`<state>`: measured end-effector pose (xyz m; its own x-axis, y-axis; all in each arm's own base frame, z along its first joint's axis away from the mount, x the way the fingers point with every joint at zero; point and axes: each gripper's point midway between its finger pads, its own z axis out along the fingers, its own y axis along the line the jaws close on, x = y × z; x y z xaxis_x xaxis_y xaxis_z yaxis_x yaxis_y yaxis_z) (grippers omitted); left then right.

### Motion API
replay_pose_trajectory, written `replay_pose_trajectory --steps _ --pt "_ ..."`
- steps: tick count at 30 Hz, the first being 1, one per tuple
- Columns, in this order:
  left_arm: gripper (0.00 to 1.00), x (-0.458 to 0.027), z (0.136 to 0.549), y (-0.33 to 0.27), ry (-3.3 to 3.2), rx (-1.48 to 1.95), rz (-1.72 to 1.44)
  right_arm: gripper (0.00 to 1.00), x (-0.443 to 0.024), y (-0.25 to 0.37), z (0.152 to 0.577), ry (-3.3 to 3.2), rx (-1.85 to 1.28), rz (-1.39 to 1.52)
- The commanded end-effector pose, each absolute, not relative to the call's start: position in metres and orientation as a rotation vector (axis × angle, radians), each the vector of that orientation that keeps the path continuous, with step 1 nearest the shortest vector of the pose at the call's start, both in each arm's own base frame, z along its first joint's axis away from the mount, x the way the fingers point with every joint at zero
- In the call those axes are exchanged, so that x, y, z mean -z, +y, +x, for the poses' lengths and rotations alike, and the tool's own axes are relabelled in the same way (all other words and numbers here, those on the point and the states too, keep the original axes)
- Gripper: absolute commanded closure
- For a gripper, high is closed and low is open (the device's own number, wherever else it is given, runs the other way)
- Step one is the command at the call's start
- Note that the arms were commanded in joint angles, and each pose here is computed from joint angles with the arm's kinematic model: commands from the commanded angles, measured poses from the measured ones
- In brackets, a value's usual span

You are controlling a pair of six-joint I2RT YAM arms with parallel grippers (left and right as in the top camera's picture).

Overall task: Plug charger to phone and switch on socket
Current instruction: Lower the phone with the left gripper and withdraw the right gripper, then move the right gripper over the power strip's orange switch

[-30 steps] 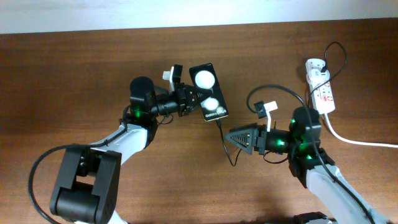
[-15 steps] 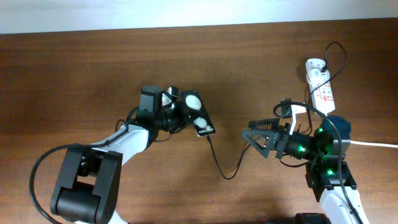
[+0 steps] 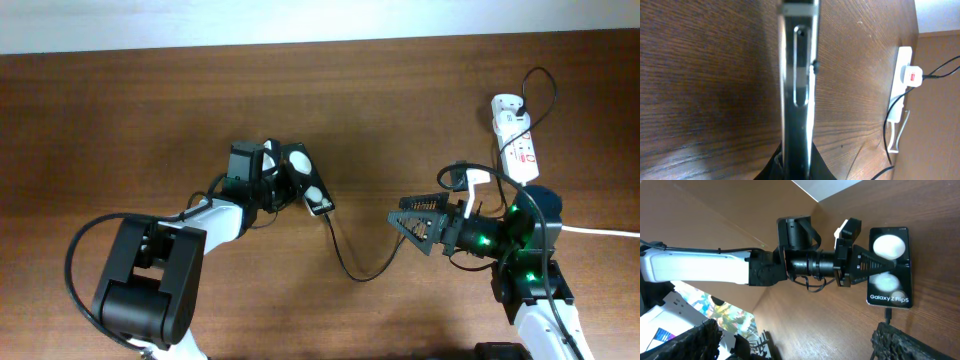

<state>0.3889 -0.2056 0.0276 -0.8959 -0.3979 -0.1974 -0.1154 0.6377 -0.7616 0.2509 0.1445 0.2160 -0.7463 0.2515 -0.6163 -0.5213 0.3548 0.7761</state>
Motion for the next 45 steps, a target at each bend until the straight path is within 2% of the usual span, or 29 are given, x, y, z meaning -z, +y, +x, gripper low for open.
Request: replay_pose_trajectory --steps 1,4,7,11,13,16,21,24,28,32,35,37,40,42,45 --pt "0.88 -0.020 0.397 -0.198 2.504 1.047 -0.413 0.00 -0.220 0.142 0.252 1.922 -1.429 -0.251" --pt "0.76 -0.019 0.396 -0.197 2.506 1.042 -0.417 0.00 -0.220 0.142 0.252 1.922 -1.429 -0.251" --pt "0.53 -0.016 0.393 -0.196 2.525 1.035 -0.427 0.00 -0.220 0.142 0.252 1.922 -1.429 -0.251" --pt "0.30 -0.010 0.387 -0.195 2.561 1.023 -0.446 0.00 -0.220 0.142 0.252 1.922 -1.429 -0.252" --pt "0.25 -0.006 0.382 -0.193 2.592 1.011 -0.464 0.00 -0.220 0.142 0.252 1.922 -1.430 -0.251" --pt "0.01 0.005 0.371 -0.185 2.657 0.973 -0.515 0.00 -0.216 0.142 0.251 1.942 -1.436 -0.232" --pt "0.01 0.018 0.355 -0.151 2.749 0.932 -0.703 0.00 -0.211 0.141 0.250 1.959 -1.430 -0.230" --pt "0.01 0.007 0.354 -0.131 2.738 0.909 -0.744 0.00 -0.205 0.139 0.253 1.979 -1.397 -0.205" --pt "0.01 -0.048 0.362 -0.127 2.626 0.929 -0.603 0.00 -0.177 0.128 0.258 2.088 -1.276 -0.102" --pt "0.01 -0.123 0.358 -0.146 2.460 0.947 -0.293 0.00 -0.181 0.125 0.262 2.104 -1.248 -0.076" --pt "0.01 -0.170 0.339 -0.169 2.360 0.937 -0.106 0.00 -0.179 0.104 0.270 2.224 -1.008 -0.038" --pt "0.01 -0.183 0.325 -0.184 2.333 0.925 0.016 0.00 -0.183 0.086 0.270 2.312 -0.824 -0.017" --pt "0.01 -0.177 0.310 -0.201 2.357 0.819 0.096 0.00 -0.212 0.052 0.267 2.392 -0.551 0.078" --pt "0.01 -0.171 0.305 -0.205 2.377 0.755 0.110 0.00 -0.226 0.044 0.265 2.394 -0.482 0.096" --pt "0.01 -0.159 0.294 -0.206 2.419 0.645 0.128 0.01 -0.245 -0.001 0.262 2.387 -0.167 0.243"
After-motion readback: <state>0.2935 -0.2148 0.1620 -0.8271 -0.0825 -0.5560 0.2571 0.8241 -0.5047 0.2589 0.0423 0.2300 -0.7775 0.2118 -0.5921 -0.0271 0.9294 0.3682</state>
